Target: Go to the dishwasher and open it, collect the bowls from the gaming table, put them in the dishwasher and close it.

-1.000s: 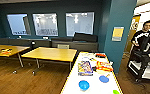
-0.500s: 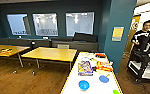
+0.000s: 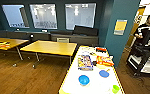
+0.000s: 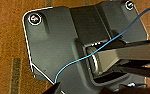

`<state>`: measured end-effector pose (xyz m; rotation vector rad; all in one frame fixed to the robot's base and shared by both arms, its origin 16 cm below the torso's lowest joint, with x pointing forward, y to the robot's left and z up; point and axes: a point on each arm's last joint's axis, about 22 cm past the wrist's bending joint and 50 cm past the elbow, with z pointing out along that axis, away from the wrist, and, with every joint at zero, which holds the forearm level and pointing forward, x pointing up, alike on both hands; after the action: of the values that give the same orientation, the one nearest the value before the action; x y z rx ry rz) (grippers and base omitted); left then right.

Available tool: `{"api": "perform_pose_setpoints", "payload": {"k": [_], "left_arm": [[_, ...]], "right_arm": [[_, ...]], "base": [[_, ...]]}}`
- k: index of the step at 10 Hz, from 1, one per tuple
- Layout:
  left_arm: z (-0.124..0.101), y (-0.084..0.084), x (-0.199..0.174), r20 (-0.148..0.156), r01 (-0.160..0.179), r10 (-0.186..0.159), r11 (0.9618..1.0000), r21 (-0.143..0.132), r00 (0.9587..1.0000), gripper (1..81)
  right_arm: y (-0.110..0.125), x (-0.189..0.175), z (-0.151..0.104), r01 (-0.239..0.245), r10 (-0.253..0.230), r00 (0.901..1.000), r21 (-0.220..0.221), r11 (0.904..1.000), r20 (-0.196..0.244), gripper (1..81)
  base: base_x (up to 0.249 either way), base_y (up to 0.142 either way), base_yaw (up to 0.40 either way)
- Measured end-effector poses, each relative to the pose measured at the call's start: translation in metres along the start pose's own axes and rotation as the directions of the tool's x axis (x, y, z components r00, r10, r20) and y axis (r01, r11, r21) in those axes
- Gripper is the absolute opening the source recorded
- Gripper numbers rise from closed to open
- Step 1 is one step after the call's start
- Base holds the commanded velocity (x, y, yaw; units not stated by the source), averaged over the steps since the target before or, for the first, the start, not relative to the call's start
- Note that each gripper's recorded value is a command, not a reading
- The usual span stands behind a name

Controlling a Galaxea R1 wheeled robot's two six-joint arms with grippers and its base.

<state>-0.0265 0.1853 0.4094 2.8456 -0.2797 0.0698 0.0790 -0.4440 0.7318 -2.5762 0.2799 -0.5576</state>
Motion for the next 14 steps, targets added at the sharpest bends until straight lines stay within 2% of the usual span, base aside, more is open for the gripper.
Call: {"api": "perform_pose_setpoints", "payload": {"k": [1, 3, 4, 5, 6, 9, 10, 11, 12, 14], "left_arm": [[0.002, 0.005, -0.007, 0.021, 0.008, -0.008, 0.9999, -0.008, 0.9998, 81.1], [0.005, 0.010, -0.024, 0.064, 0.024, -0.023, 0.9995, -0.020, 0.9977, 81.1], [0.005, 0.011, -0.030, 0.078, 0.028, -0.026, 0.9994, -0.021, 0.9966, 81.1], [0.005, 0.011, -0.030, 0.078, 0.029, -0.027, 0.9993, -0.022, 0.9966, 81.1], [0.005, 0.011, -0.030, 0.079, 0.029, -0.027, 0.9993, -0.022, 0.9965, 81.1], [0.006, 0.011, -0.027, 0.076, 0.030, -0.028, 0.9993, -0.022, 0.9967, 81.1], [0.006, 0.012, -0.027, 0.076, 0.033, -0.031, 0.9992, -0.022, 0.9966, 81.1], [0.006, 0.013, -0.027, 0.077, 0.038, -0.036, 0.9990, -0.023, 0.9964, 81.1], [0.006, 0.013, -0.027, 0.077, 0.041, -0.040, 0.9989, -0.022, 0.9963, 81.1], [0.006, 0.011, -0.028, 0.078, 0.047, -0.045, 0.9987, -0.020, 0.9960, 81.1]], "right_arm": [[-0.001, 0.021, -0.004, 0.004, -0.004, 1.0000, -0.010, 0.9999, -0.001, 81.1], [-0.014, 0.046, 0.006, 0.009, -0.009, 0.9991, -0.001, 1.0000, 0.042, 81.1], [-0.020, 0.066, 0.010, 0.024, -0.025, 0.9989, 0.003, 0.9997, 0.040, 81.1], [-0.022, 0.088, 0.011, 0.041, -0.041, 0.9988, -0.001, 0.9992, 0.027, 81.1], [-0.020, 0.107, 0.007, 0.062, -0.062, 0.9976, -0.020, 0.9979, 0.032, 81.1], [-0.035, 0.185, 0.005, 0.111, -0.112, 0.9936, -0.036, 0.9931, -0.013, 81.1], [-0.035, 0.207, 0.005, 0.100, -0.101, 0.9948, -0.054, 0.9936, -0.015, 81.1], [-0.030, 0.225, 0.008, 0.063, -0.064, 0.9978, -0.075, 0.9952, -0.019, 81.1], [-0.017, 0.238, 0.012, 0.000, -0.003, 0.9996, -0.106, 0.9944, -0.027, 81.1], [0.014, 0.250, 0.020, -0.119, 0.113, 0.9924, -0.165, 0.9791, -0.049, 81.1]], "base": [[0.000, 0.000, 0.000], [0.000, 0.000, 0.000], [0.000, 0.000, 0.000], [0.000, 0.000, 0.000], [0.000, 0.000, 0.000], [0.000, 0.000, 0.000], [0.000, 0.000, 0.000], [0.000, 0.000, 0.000], [0.000, 0.000, 0.000], [0.000, 0.000, 0.000]]}}
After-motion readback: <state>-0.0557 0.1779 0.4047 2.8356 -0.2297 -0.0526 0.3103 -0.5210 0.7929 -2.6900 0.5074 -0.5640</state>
